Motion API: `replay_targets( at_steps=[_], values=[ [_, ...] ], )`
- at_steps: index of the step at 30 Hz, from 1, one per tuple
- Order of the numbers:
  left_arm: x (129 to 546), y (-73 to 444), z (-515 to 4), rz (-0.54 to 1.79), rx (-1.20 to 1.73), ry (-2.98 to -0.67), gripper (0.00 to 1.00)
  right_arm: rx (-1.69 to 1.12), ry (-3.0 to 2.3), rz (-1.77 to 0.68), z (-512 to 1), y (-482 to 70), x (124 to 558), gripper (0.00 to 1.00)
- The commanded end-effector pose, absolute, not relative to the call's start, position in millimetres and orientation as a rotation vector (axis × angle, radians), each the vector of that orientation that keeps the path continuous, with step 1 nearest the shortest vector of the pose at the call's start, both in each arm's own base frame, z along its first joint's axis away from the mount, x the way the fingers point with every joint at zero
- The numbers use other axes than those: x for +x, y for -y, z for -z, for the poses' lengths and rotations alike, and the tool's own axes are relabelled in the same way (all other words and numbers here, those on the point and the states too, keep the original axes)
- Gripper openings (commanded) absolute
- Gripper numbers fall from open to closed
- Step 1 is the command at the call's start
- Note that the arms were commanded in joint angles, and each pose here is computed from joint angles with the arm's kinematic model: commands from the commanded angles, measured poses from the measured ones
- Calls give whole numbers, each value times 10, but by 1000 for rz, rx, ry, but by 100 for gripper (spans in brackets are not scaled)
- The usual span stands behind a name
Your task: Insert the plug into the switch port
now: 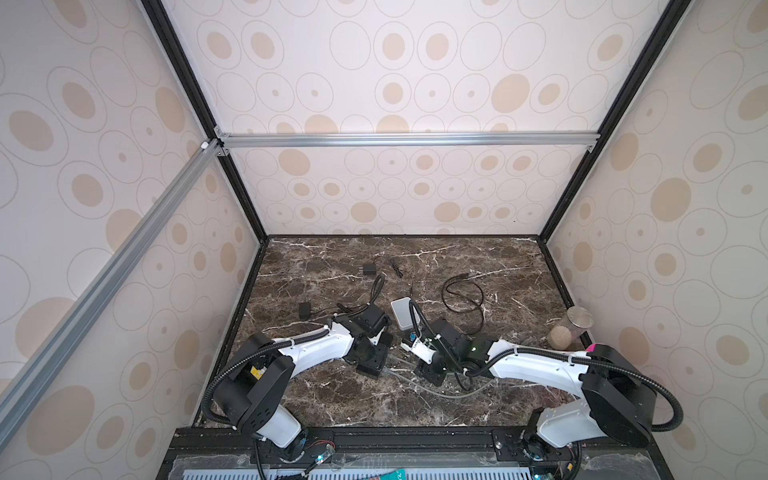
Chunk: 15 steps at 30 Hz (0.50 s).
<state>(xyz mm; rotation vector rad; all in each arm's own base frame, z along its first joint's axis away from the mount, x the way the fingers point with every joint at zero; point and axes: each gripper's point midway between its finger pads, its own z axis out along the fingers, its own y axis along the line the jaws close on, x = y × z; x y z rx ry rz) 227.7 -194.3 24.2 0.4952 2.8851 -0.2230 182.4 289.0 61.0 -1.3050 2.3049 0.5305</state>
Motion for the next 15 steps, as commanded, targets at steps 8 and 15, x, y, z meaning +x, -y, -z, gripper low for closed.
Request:
replay_targets(
  at_steps=[8, 15],
  values=[
    [2292, 1834, -235, 152, 492, -2907, 67, -1397, -2391, -488, -351, -3082, 1613, 32],
    [2261, 1812, -200, 147, 487, -2913, 67, -1384, -2463, -421, -171, -2968, 1580, 16]
  ],
)
